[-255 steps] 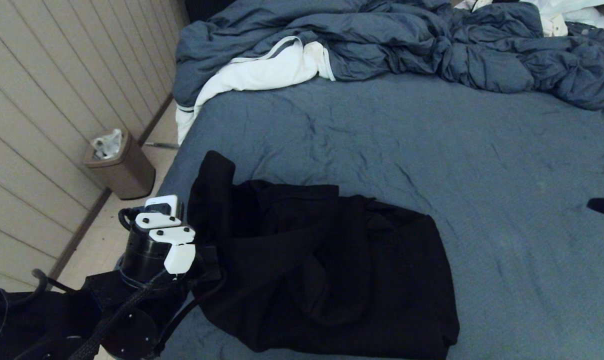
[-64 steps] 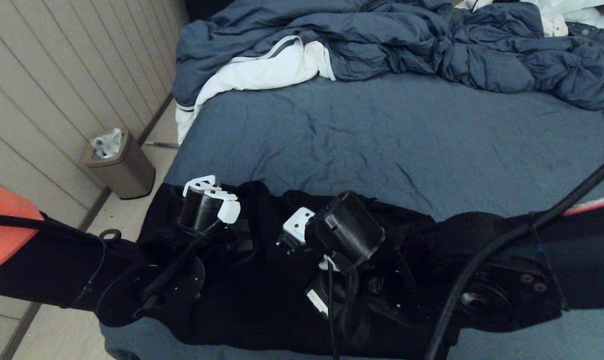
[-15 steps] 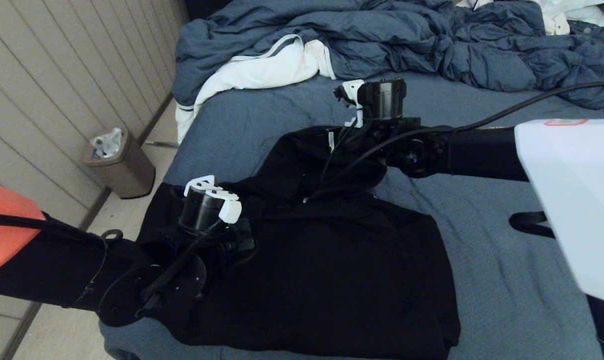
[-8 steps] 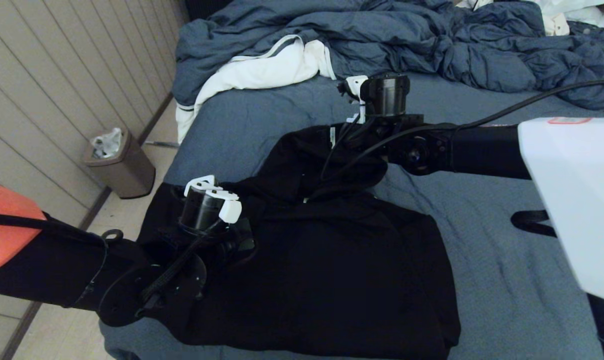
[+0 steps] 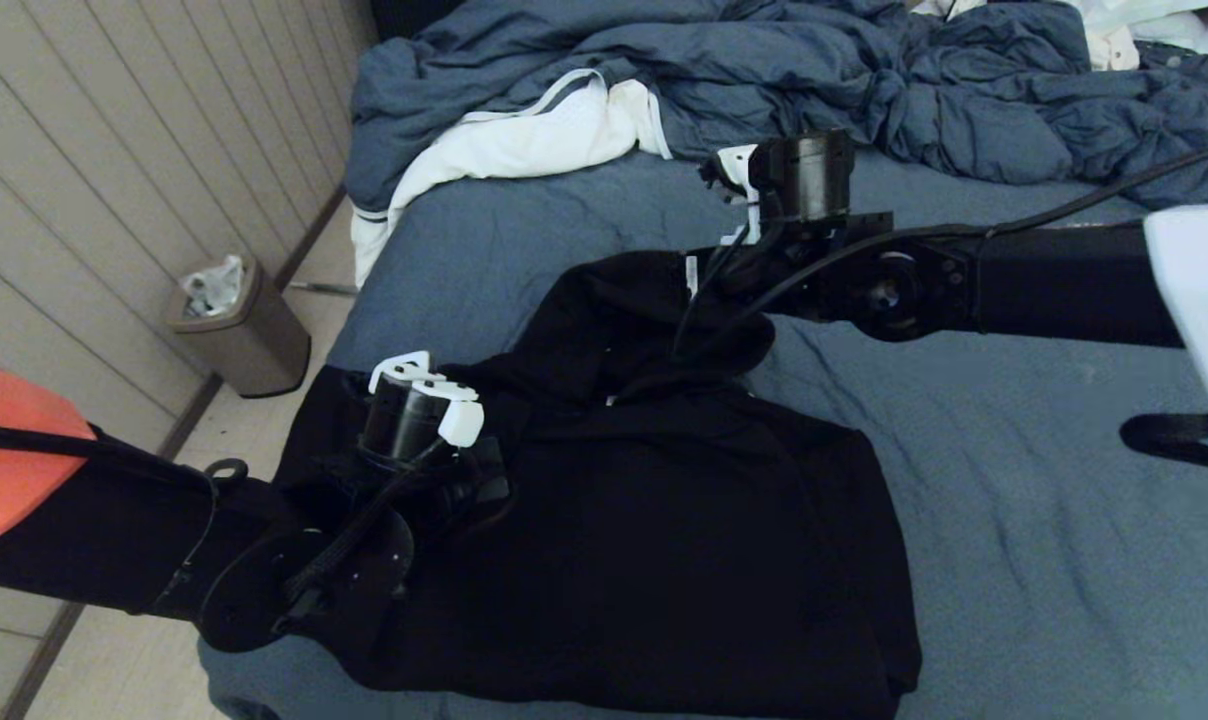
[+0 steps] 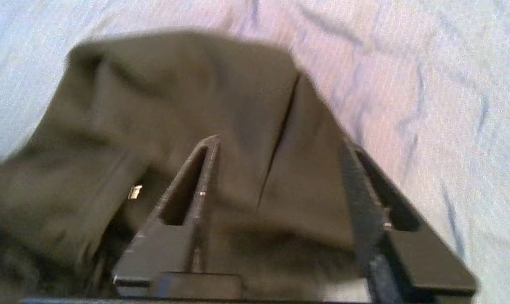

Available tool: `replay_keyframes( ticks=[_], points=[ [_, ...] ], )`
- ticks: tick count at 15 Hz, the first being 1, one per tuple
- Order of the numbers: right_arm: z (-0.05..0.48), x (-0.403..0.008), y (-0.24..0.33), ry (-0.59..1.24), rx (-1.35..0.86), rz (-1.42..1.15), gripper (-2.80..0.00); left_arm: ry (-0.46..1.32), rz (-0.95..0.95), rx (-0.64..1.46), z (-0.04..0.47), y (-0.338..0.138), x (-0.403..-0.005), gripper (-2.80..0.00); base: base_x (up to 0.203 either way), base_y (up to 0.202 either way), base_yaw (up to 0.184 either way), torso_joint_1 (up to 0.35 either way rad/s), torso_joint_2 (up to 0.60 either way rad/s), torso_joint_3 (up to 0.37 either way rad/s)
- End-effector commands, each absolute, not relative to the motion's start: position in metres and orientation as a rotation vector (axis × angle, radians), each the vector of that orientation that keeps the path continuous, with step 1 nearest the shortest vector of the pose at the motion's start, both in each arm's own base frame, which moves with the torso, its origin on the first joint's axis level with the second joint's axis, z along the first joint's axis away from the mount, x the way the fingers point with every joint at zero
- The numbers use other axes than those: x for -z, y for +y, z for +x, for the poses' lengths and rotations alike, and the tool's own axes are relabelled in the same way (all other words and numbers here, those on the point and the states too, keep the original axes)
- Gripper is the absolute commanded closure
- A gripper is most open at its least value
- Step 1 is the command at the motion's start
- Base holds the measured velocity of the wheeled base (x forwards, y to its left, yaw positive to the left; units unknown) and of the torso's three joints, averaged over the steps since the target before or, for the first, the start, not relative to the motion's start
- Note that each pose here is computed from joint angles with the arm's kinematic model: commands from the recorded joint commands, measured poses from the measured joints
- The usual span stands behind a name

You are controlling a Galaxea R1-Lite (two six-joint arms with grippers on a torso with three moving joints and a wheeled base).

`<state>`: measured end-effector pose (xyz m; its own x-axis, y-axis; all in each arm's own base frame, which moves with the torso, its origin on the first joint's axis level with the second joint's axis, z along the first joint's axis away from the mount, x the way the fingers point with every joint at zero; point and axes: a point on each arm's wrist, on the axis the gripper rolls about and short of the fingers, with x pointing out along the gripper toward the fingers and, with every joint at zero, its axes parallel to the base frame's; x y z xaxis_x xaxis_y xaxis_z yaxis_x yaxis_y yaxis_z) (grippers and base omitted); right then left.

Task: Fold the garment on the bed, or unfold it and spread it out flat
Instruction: Unfold the black sweatshirt

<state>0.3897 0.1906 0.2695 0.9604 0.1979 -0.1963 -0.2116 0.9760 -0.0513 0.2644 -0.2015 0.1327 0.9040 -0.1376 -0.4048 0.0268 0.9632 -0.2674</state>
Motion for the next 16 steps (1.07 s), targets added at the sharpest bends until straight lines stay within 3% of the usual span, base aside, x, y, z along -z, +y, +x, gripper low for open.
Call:
replay_keyframes(
  ticks=[1,16],
  points=[
    [0.376,-0.277,0.184,0.194,-0.208,-0.073,-2.8,0.431,-0.265,0.084,0.264,-0.201,-0.133,0.0,0.0,0.0,0.0,0.0,0.0,0.0],
    [0.346,-0.246,0.186,0.317,-0.237,-0.118,-2.8,0.429,-0.275,0.083,0.264,-0.201,-0.134,0.0,0.0,0.0,0.0,0.0,0.0,0.0]
  ],
)
